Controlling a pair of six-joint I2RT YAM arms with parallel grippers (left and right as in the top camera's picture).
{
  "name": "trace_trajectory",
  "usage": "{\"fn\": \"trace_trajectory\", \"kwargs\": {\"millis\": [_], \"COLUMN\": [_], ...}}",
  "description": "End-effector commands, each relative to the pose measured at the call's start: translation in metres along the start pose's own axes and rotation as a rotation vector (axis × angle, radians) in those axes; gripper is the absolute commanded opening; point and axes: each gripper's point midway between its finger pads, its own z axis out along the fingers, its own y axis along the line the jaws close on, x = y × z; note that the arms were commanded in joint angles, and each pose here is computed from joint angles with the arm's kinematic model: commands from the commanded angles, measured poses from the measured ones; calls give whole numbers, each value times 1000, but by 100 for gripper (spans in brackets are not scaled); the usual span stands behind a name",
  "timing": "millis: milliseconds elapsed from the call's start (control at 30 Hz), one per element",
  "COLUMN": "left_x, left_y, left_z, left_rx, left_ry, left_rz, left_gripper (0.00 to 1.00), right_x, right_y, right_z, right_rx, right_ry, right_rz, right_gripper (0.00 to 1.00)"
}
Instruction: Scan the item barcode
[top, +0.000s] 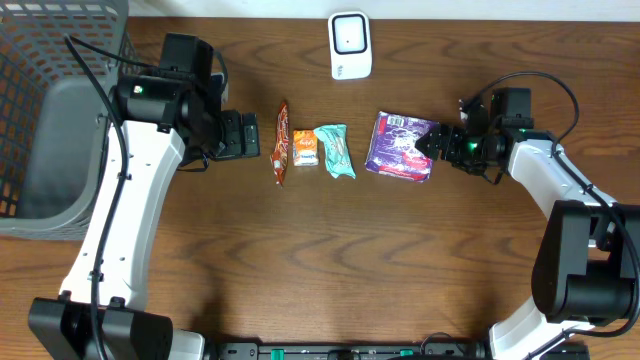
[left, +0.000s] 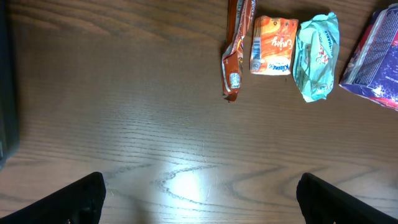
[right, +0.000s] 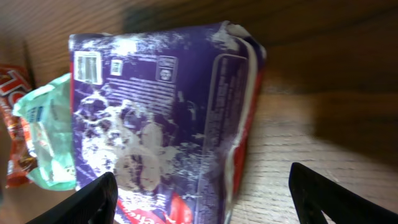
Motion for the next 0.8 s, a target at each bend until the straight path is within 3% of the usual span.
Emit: {"fn": "trace_trajectory", "kwargs": {"millis": [0, 333, 567, 667, 700, 767], "left_x": [1, 1, 1, 1, 1, 1], "left_y": [2, 2, 2, 2, 2, 2], "left_z": [2, 2, 2, 2, 2, 2], "left_rx": [-12, -12, -12, -12, -12, -12], "left_ry": [6, 6, 6, 6, 6, 6], "left_rz": [-6, -6, -6, -6, -6, -6], "left_gripper": [98, 98, 98, 98, 98, 98], "right_x": [-7, 0, 8, 13, 14, 17], "right_y": [-3, -6, -5, -6, -7, -7], "right_z": [-3, 5, 22, 33, 36, 40], "right_rx": [43, 33, 21, 21, 22, 23], "right_ry": [-25, 0, 36, 55, 62, 71], "right_rz": [7, 18, 12, 8, 8, 8], "right_gripper": [84, 82, 74, 64, 56, 30]}}
